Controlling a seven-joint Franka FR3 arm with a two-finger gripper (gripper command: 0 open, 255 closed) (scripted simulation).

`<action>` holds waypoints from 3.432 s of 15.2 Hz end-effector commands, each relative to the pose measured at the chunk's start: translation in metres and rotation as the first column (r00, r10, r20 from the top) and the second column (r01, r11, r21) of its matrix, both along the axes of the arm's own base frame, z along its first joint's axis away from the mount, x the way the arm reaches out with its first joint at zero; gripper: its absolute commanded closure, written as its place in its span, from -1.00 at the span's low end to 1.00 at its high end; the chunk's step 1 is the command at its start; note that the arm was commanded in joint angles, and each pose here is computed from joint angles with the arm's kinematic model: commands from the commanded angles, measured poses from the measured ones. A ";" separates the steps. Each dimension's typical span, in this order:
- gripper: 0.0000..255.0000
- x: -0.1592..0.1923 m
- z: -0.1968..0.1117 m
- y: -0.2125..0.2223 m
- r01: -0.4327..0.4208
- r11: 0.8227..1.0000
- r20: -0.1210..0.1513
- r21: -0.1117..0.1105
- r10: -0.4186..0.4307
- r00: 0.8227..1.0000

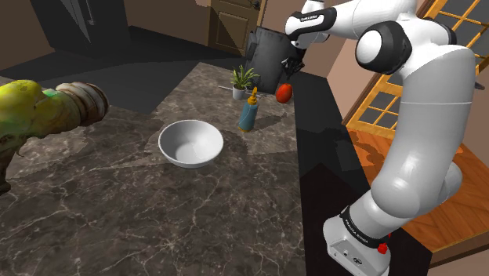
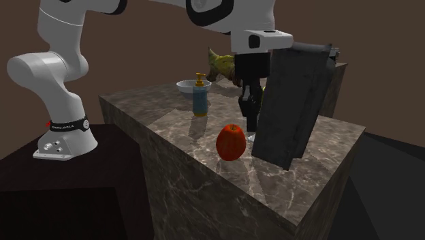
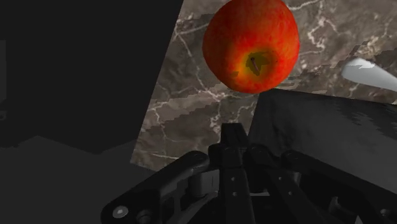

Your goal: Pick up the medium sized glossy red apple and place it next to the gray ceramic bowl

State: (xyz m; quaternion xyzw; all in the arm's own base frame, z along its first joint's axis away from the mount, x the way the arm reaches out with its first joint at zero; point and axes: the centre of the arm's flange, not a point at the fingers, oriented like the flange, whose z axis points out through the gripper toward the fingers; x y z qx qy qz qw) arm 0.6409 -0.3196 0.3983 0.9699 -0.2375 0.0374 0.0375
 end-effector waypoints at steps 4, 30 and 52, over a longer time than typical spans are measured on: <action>-1.00 -0.010 -0.001 0.028 0.001 1.000 -0.079 0.029 0.002 0.997; 1.00 -0.012 -0.041 0.028 0.001 1.000 -0.084 0.031 0.002 0.996; 1.00 -0.012 0.075 0.028 0.001 1.000 -0.084 0.031 0.002 0.996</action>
